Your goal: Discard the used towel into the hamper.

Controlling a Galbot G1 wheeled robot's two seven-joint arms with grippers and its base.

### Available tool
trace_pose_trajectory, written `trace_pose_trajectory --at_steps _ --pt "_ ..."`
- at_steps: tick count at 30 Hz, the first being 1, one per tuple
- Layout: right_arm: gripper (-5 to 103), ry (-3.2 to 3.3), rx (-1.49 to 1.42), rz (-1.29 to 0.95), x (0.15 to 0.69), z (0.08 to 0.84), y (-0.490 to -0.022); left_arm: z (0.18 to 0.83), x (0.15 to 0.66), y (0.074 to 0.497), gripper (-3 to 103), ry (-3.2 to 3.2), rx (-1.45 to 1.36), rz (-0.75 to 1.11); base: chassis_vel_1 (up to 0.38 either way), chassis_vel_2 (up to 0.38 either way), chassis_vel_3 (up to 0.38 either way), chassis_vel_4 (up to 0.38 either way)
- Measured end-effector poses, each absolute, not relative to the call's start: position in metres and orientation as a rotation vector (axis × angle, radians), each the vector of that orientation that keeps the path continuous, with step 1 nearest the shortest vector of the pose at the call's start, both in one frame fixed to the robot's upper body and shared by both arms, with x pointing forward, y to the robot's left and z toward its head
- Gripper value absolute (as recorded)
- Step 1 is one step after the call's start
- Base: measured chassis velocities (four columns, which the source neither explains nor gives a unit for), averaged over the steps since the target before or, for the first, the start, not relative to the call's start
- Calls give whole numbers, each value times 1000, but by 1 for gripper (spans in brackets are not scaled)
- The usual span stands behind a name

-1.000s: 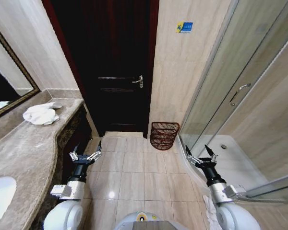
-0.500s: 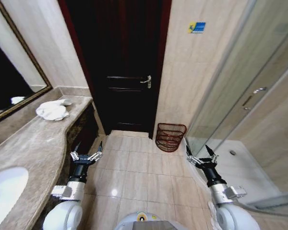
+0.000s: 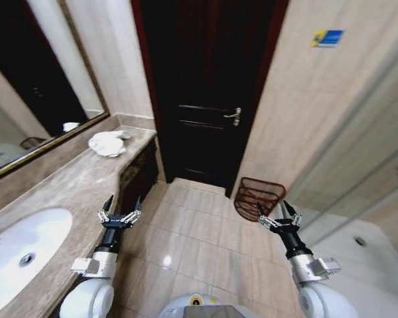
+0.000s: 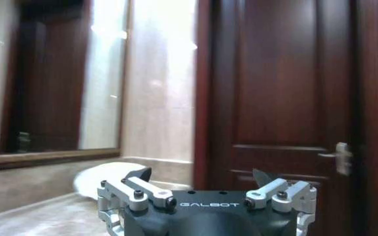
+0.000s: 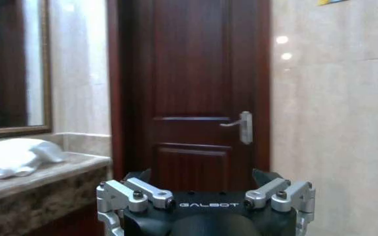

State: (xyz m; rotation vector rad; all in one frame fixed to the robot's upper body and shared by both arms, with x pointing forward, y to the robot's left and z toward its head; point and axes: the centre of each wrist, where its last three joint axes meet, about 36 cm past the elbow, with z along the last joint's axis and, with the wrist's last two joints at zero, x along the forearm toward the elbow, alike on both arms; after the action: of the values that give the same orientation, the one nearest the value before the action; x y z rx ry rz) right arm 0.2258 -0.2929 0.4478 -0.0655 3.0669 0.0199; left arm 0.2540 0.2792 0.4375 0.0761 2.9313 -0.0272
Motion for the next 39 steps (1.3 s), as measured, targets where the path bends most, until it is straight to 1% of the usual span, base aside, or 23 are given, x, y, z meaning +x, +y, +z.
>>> trace_pose_trajectory --at_steps 10,22,39 --pt "100 3071 -75 23 226 443 -294 434 253 280 100 2920 65 -24 -2 128 122 -13" --pt "100 3073 -88 29 227 438 -294 434 253 279 100 2921 64 -28 -139 138 134 -132" --pt "100 3080 -103 33 230 434 -294 436 253 277 100 2931 93 -31 -136 173 178 -129"
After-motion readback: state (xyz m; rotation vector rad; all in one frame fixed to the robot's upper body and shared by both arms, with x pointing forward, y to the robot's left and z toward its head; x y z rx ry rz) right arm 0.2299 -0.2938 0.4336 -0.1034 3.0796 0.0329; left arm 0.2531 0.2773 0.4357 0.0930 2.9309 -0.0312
